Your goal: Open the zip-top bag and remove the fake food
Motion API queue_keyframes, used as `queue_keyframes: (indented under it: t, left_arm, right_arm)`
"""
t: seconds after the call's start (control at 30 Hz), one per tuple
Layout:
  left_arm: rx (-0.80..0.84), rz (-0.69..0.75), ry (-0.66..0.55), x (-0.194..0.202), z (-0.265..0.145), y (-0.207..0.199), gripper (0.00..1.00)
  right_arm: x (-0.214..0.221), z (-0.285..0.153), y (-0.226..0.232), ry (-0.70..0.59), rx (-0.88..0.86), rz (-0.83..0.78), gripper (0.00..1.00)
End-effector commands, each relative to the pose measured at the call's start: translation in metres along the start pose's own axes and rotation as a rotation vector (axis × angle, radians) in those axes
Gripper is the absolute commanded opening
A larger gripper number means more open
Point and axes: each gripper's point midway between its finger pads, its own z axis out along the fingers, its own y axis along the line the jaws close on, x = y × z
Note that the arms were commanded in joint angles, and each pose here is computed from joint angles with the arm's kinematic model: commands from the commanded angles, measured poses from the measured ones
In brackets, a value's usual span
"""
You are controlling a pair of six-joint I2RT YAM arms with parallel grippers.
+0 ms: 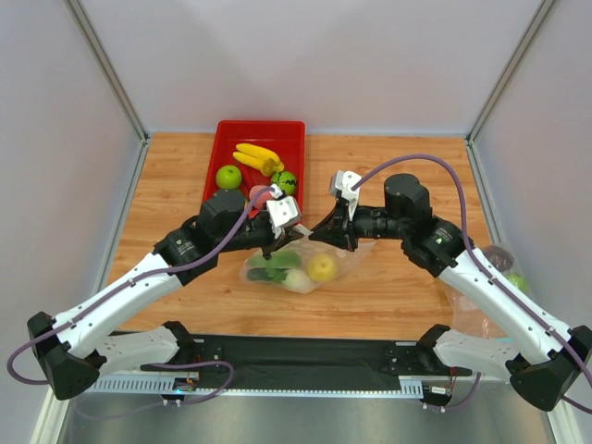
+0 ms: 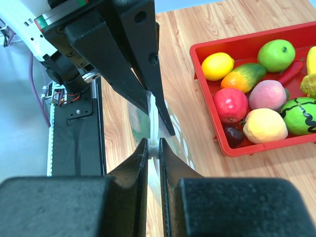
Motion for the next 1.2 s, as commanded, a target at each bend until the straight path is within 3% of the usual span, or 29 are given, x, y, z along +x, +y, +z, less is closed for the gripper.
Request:
queue_keyframes:
  t: [0.0,0.2,0.63,1.17]
  left_arm:
    - [-0.142,-0.007,-0.069,-0.019,-0.011,0.028,0.0]
    - [-0.216,-0.046,-0.086,-0.014,-0.016,0.039,0.0]
    - [-0.195,-0.088,-0.105,-0.004,-0.026,0.033,0.0]
    - [-0.487,-0.186,-0.087,0.019,-0.059,0.076,0.0]
  right_arm:
    - [0.005,-0.002,0.0,0.012,0.018,0.011,0.0]
    - [0.01,-0.002,-0.004,0.022,0.04,0.018,0.0]
    - [0.026,-0.001,-0.031,0.06,0.173,0.017,0.0]
    - [0.035,-0.01,-0.049,0.077,0.255,0.031,0.0]
